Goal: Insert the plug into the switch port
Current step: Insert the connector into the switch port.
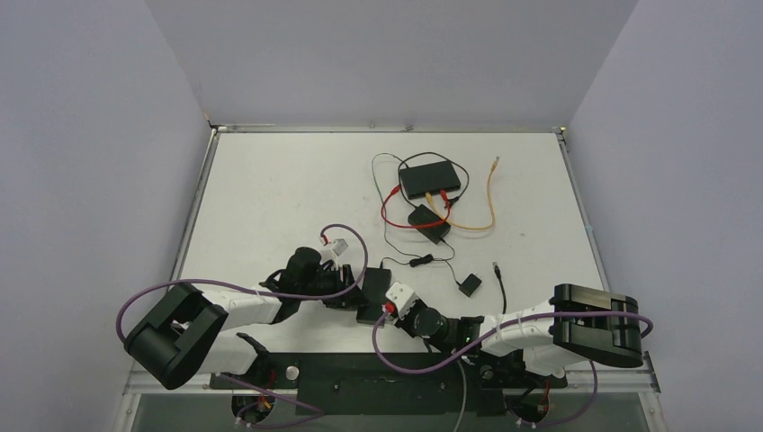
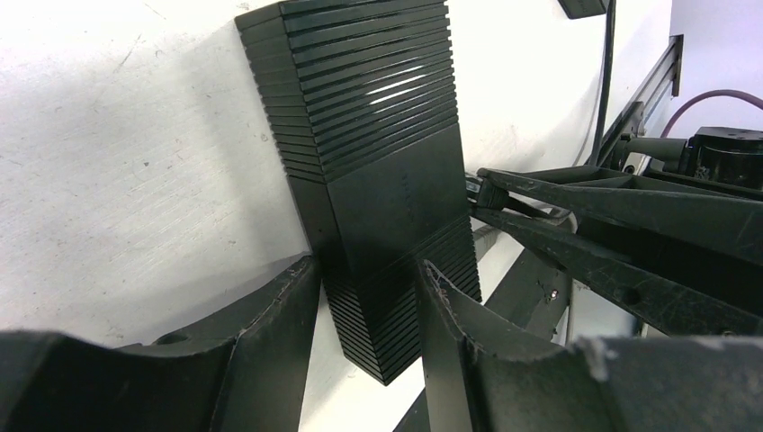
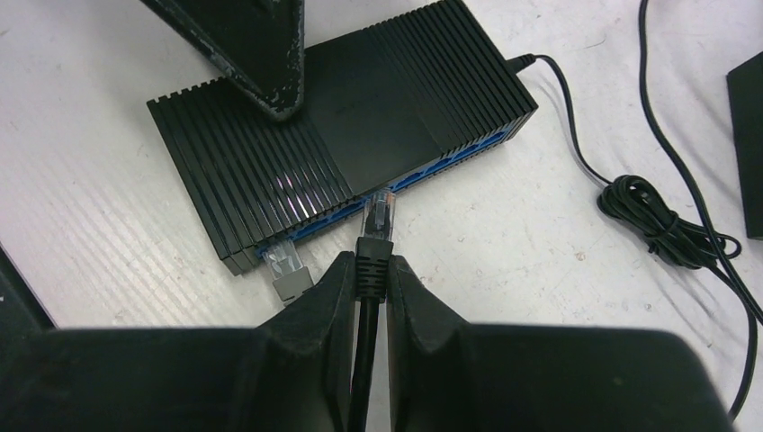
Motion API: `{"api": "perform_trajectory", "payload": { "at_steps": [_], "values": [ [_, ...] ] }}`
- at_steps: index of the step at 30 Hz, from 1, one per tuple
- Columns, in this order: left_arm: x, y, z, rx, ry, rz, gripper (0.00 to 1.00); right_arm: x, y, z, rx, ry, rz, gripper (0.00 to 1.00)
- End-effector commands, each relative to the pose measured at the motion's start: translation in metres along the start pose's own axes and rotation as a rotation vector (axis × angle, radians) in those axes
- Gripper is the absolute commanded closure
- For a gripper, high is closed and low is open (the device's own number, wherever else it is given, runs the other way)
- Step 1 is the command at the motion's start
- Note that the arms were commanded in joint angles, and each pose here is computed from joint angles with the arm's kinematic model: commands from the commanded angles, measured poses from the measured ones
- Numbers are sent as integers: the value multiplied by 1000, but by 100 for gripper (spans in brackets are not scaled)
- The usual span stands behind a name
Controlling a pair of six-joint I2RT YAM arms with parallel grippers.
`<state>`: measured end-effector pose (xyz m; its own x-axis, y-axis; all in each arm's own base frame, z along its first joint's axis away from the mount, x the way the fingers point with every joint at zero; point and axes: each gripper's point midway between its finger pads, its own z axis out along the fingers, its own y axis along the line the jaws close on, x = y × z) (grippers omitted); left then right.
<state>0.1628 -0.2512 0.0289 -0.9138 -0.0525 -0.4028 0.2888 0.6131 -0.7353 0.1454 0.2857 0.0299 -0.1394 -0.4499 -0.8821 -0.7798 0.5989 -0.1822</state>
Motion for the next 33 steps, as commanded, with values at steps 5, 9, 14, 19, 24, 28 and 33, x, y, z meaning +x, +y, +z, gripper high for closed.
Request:
{"api": "perform_trajectory", "payload": {
  "at_steps": [5,9,14,19,24,28,33],
  "values": [
    [-4,-42,-4,154,40,87,60,-52,65,4,-291,-94,-2,100],
    [-4,-44,-8,158,38,95,60,-53,74,3,-329,-94,-23,100],
    [-1,-44,-11,159,32,91,60,-61,83,0,-373,-120,-27,100],
    [2,-41,-13,150,30,90,60,-67,91,-1,-404,-137,-25,100],
    [5,-35,-13,132,30,88,60,-69,99,-3,-424,-152,-19,100],
    [4,-33,-13,121,26,88,60,-69,101,-6,-429,-154,-23,100],
    [2,-32,-13,107,22,90,59,-70,99,-9,-416,-164,-22,100]
  ]
}}
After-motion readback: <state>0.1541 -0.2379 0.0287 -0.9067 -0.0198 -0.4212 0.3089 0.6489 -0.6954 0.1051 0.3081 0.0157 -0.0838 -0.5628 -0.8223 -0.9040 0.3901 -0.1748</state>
